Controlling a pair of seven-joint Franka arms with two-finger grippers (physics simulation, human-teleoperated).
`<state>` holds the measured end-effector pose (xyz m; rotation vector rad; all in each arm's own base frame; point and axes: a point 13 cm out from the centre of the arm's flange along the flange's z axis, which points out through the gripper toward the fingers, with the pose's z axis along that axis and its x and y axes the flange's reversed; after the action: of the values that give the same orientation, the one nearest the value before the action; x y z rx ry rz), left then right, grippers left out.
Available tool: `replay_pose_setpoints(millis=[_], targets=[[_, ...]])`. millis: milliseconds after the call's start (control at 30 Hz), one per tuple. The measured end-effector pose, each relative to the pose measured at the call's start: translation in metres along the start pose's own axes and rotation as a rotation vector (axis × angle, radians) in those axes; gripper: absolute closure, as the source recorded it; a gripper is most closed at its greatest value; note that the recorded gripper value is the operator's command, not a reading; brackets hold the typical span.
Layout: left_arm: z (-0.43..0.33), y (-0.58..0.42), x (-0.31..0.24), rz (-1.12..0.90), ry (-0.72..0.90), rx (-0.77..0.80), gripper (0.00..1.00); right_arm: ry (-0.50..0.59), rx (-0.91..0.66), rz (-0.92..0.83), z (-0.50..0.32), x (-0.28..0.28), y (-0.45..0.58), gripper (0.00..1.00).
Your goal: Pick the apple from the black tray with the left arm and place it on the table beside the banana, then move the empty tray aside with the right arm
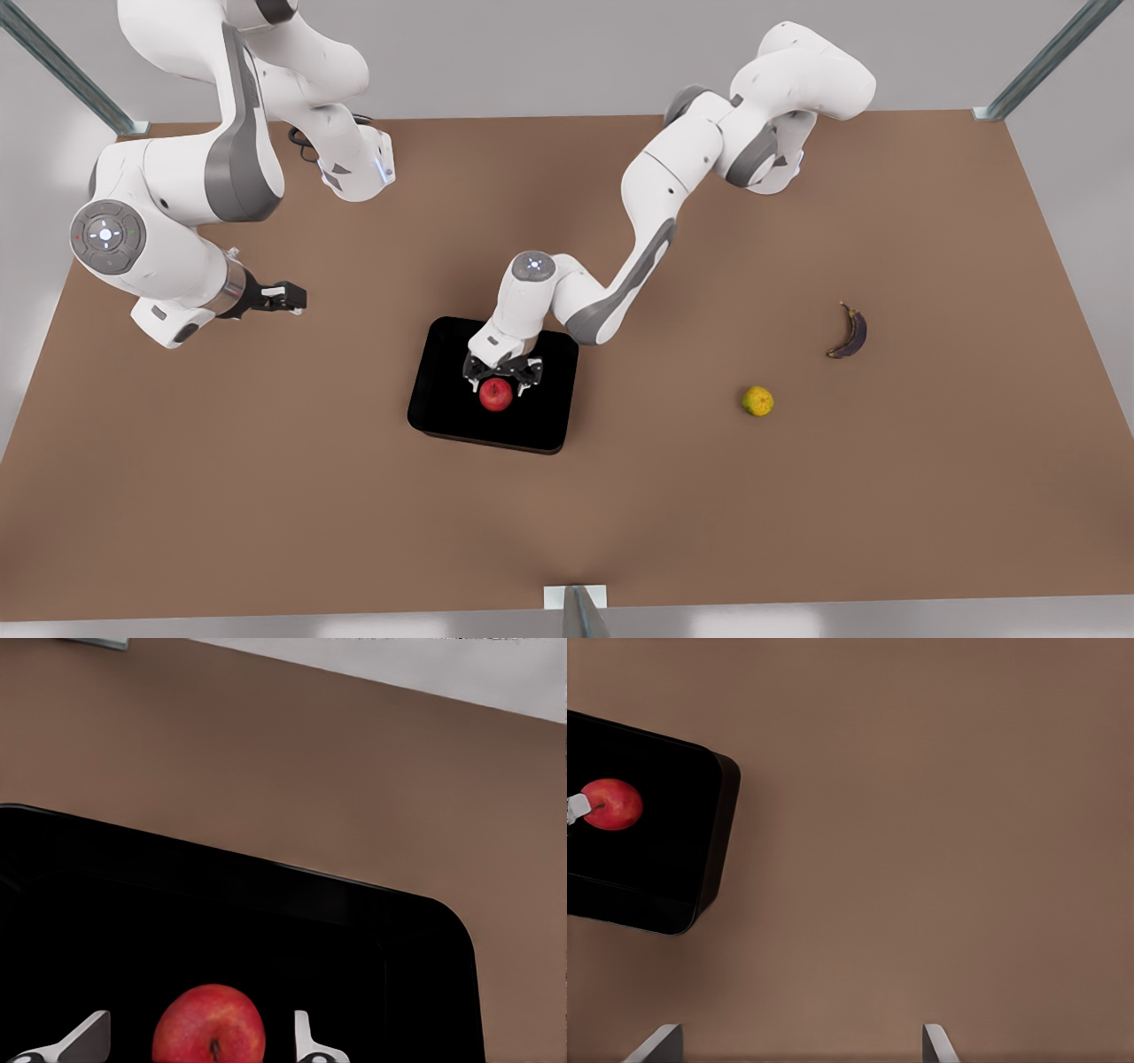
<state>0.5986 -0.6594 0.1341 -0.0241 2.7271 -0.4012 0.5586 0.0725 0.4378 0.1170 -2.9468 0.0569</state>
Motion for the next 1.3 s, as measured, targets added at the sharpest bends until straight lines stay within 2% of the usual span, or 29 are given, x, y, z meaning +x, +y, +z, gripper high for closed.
replay_pose_setpoints(millis=[167, 667, 1300], targets=[[0.004, 0.0, 0.002, -0.009, -0.005, 0.002, 0.0, 0.0, 0.0, 0.003, 0.0, 0.0, 0.001, 0.0], [0.04, 0.019, 0.037, 0.136, -0.001, -0.092, 0.0, 0.0, 0.002, 0.006, 0.0, 0.0, 0.002, 0.0], [0.069, 0.02, 0.048, 0.201, -0.049, -0.066, 0.0, 0.0, 0.002, 0.009, 0.0, 0.0, 0.003, 0.0]])
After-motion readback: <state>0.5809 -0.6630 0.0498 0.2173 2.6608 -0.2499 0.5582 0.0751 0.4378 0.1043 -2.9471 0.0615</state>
